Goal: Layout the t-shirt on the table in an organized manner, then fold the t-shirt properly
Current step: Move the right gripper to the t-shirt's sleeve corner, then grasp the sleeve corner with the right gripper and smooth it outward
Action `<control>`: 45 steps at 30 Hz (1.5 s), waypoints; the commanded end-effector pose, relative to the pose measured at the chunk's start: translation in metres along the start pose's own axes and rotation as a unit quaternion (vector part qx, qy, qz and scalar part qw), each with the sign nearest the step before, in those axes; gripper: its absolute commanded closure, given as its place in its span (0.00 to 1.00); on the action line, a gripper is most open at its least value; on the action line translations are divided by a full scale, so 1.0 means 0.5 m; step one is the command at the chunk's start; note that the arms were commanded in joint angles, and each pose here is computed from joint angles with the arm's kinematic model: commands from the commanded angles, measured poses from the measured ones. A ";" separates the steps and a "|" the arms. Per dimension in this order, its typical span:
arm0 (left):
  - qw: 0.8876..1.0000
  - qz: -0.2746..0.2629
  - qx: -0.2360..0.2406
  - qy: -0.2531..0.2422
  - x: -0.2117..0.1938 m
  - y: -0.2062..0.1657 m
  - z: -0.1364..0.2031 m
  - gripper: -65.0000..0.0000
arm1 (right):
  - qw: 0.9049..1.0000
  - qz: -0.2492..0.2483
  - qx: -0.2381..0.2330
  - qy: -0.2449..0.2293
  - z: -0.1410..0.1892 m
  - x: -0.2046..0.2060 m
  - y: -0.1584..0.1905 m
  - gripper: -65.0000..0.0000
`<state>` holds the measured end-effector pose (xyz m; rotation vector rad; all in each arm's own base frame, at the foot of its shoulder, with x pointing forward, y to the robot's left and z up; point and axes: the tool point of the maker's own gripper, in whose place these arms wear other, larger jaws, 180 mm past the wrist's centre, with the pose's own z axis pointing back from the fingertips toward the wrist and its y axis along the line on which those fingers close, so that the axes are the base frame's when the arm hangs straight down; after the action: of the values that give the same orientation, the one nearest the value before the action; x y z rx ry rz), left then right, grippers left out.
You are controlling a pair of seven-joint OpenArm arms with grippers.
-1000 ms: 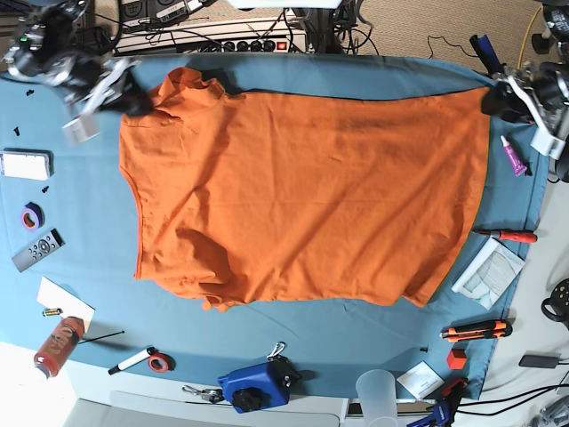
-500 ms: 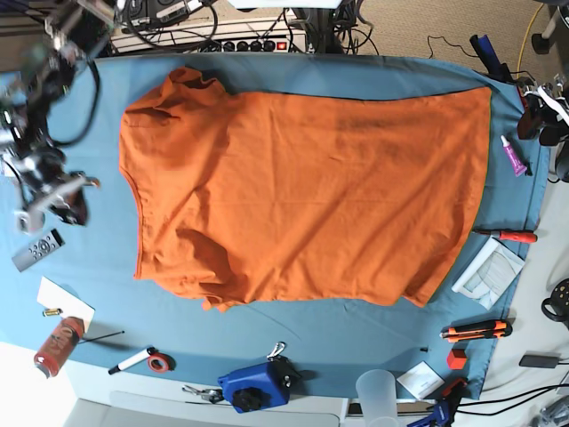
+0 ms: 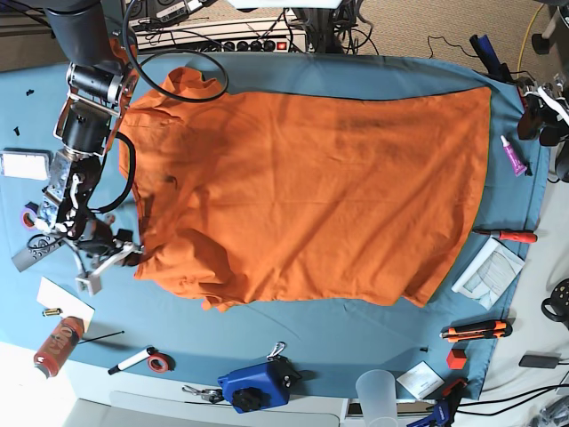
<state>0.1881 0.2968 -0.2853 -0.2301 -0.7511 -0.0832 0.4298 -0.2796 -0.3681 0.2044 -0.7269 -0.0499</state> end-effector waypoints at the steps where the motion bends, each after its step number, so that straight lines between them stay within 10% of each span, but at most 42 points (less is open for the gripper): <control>1: 1.000 -0.009 -0.004 -0.024 0.024 -0.004 0.007 0.54 | 1.000 0.007 0.000 -0.019 0.008 0.037 -0.002 0.79; 7: 0.999 0.013 -0.012 -0.041 0.017 -0.019 -0.003 0.54 | 0.995 0.026 0.037 0.084 0.006 -0.046 0.032 1.00; 22: 0.999 0.020 -0.015 -0.046 0.014 -0.025 -0.006 0.54 | 0.980 0.163 0.106 0.041 0.140 -0.145 0.148 1.00; 26: 0.999 0.020 -0.015 -0.046 0.013 -0.024 -0.006 0.54 | 0.974 0.177 0.112 0.082 0.146 -0.168 0.148 0.73; 32: 0.999 0.020 -0.015 -0.046 0.013 -0.025 -0.006 0.54 | 0.974 0.187 0.123 -0.037 0.176 -0.033 0.168 0.70; 36: 0.999 0.022 -0.016 -0.047 0.012 -0.026 -0.007 0.54 | 0.974 0.179 0.001 -0.136 0.196 0.108 0.096 0.70; 45: 0.998 0.028 -0.020 -0.057 0.018 -0.032 -0.013 0.54 | 0.991 0.114 -0.021 -0.074 0.092 0.139 0.059 0.70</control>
<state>0.1910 0.2785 -0.2922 -0.3004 -0.8155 -0.0138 0.4386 -0.2603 -0.3080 0.0948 -0.8203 0.1375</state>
